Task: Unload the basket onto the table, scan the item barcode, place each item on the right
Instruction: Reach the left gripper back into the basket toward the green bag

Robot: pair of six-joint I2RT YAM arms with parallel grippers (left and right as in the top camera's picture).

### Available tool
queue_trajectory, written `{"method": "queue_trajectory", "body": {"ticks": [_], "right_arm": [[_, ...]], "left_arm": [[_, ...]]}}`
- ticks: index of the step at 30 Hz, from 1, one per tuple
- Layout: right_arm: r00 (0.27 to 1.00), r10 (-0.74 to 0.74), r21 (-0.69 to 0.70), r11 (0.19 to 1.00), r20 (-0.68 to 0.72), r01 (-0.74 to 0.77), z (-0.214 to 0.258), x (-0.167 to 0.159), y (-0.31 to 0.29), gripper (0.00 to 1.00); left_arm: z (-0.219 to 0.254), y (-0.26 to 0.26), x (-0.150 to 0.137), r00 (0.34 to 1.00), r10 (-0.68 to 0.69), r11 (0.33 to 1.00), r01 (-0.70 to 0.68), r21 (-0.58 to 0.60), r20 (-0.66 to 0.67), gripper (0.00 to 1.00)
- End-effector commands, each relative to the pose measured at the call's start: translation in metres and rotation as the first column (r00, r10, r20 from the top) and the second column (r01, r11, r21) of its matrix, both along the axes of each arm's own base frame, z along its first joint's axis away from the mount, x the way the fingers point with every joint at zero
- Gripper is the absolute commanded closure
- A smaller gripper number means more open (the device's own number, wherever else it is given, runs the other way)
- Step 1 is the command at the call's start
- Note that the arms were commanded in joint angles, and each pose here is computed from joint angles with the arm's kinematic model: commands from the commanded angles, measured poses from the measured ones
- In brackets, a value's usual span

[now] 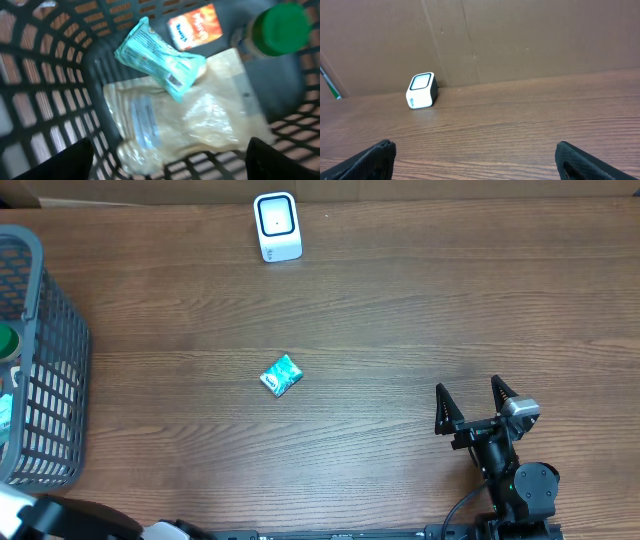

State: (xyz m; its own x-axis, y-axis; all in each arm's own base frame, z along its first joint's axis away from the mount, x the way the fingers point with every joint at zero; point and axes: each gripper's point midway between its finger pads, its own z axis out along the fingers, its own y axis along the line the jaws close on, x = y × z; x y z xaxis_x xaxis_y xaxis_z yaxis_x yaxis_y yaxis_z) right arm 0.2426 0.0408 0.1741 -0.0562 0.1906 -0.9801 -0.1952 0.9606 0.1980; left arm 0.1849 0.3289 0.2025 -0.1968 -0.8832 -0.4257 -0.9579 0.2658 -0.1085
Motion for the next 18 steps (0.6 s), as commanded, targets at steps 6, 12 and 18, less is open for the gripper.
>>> {"method": "queue_trajectory", "body": {"ticks": [6,12,18], "right_arm": [[1.0,-0.002,0.002,1.0,0.0,0.002,-0.003,0.0,0.0,0.0],[1.0,-0.002,0.002,1.0,0.0,0.002,-0.003,0.0,0.0,0.0],[1.0,-0.002,0.002,1.0,0.0,0.002,-0.003,0.0,0.0,0.0]], "left_arm": [[-0.067,0.026,-0.017,0.961,-0.088,0.995,0.075,-0.06,-0.264,0.28],[-0.103,0.033,-0.015,0.946,-0.106,0.99,0.073,-0.116,-0.307,0.26],[-0.126,0.043,-0.007,0.944,-0.112,0.989,0.077,-0.125,-0.309,0.29]]}}
